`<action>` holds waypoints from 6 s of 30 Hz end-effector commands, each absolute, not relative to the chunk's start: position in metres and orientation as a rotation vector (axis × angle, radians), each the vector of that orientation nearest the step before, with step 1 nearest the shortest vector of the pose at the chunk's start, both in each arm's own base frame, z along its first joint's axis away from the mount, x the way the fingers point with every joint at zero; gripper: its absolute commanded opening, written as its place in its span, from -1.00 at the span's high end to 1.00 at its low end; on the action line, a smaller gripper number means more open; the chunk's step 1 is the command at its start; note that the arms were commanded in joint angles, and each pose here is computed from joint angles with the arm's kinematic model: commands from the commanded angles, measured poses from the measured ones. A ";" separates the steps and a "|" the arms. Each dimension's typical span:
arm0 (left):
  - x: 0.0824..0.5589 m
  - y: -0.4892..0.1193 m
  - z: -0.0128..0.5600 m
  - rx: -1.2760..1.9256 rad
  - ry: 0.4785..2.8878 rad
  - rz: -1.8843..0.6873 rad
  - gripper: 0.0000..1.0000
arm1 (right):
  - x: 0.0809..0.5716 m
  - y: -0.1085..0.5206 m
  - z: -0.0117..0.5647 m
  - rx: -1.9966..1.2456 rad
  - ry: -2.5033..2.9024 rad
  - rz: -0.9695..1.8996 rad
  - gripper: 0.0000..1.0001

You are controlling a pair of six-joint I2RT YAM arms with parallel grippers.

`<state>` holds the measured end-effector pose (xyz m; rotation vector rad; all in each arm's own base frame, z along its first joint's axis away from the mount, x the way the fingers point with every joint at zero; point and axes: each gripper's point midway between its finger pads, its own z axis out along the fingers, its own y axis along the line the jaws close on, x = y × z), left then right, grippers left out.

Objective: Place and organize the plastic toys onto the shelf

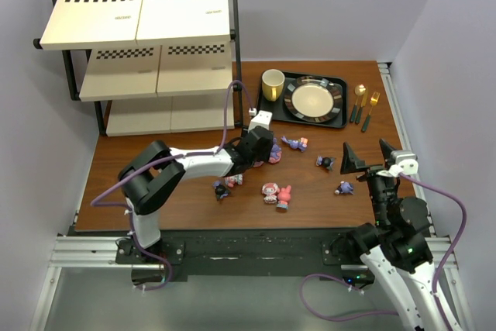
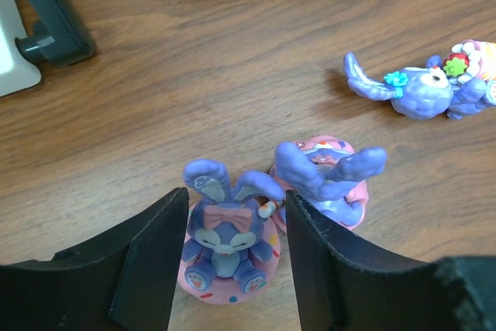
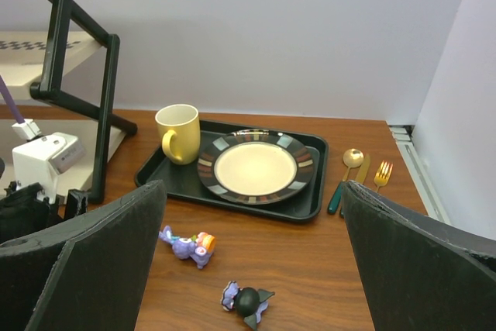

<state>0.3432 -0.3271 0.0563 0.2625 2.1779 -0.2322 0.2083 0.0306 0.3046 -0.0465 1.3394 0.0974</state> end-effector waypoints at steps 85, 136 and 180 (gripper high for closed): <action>0.407 0.067 0.168 -0.138 1.635 0.235 1.00 | 0.191 0.037 0.323 -0.044 1.239 0.194 -0.97; 0.441 0.085 0.136 -0.288 1.541 0.107 1.00 | 0.192 0.038 0.321 -0.052 1.252 0.185 -0.97; 0.437 0.095 0.119 -0.543 1.624 0.066 -0.18 | 0.191 0.039 0.322 -0.060 1.246 0.192 -0.97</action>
